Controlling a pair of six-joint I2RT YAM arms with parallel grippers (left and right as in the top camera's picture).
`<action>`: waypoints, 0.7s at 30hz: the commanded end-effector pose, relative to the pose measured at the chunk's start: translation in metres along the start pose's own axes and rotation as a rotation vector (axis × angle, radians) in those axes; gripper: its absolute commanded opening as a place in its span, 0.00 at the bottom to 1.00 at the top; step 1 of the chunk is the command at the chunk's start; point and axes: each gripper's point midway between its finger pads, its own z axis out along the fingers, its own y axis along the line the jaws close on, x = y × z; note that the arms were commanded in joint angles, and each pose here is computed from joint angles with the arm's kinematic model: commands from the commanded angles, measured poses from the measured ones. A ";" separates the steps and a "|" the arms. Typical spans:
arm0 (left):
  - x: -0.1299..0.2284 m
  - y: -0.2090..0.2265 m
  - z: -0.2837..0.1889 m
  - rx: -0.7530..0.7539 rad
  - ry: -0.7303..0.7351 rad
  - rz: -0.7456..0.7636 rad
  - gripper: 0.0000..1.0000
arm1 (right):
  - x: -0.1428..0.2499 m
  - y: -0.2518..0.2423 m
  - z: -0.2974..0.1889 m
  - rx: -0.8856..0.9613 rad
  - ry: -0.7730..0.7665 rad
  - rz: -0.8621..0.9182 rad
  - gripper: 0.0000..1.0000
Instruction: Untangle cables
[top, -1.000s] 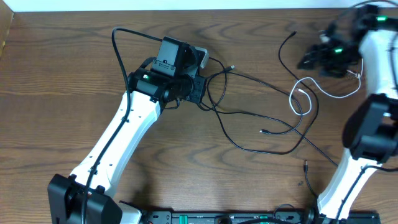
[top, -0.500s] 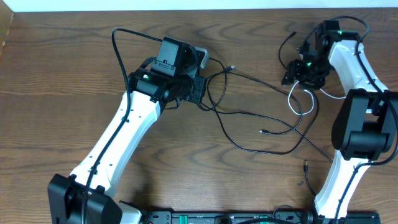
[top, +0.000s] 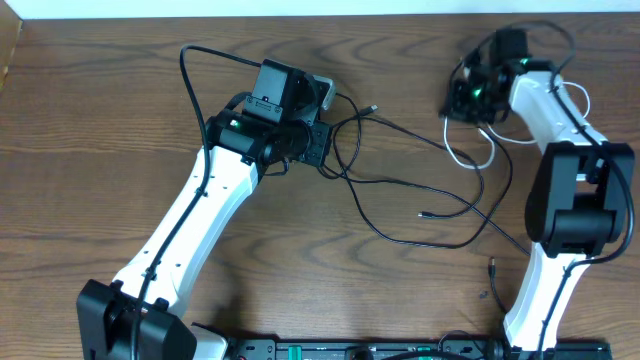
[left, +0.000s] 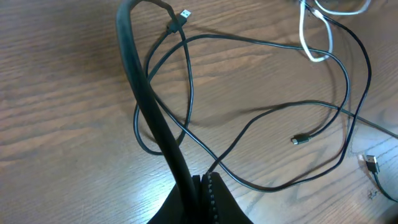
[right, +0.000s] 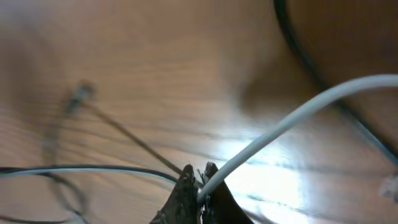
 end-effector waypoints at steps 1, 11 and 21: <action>-0.001 0.000 0.002 -0.005 0.003 0.004 0.07 | -0.055 0.037 -0.085 -0.204 -0.170 -0.023 0.01; -0.001 0.000 0.002 -0.005 0.002 0.005 0.08 | -0.121 -0.072 -0.237 -0.175 -0.513 0.178 0.01; -0.001 0.000 0.002 -0.005 0.002 0.004 0.08 | -0.101 -0.240 -0.333 0.029 -0.754 0.500 0.01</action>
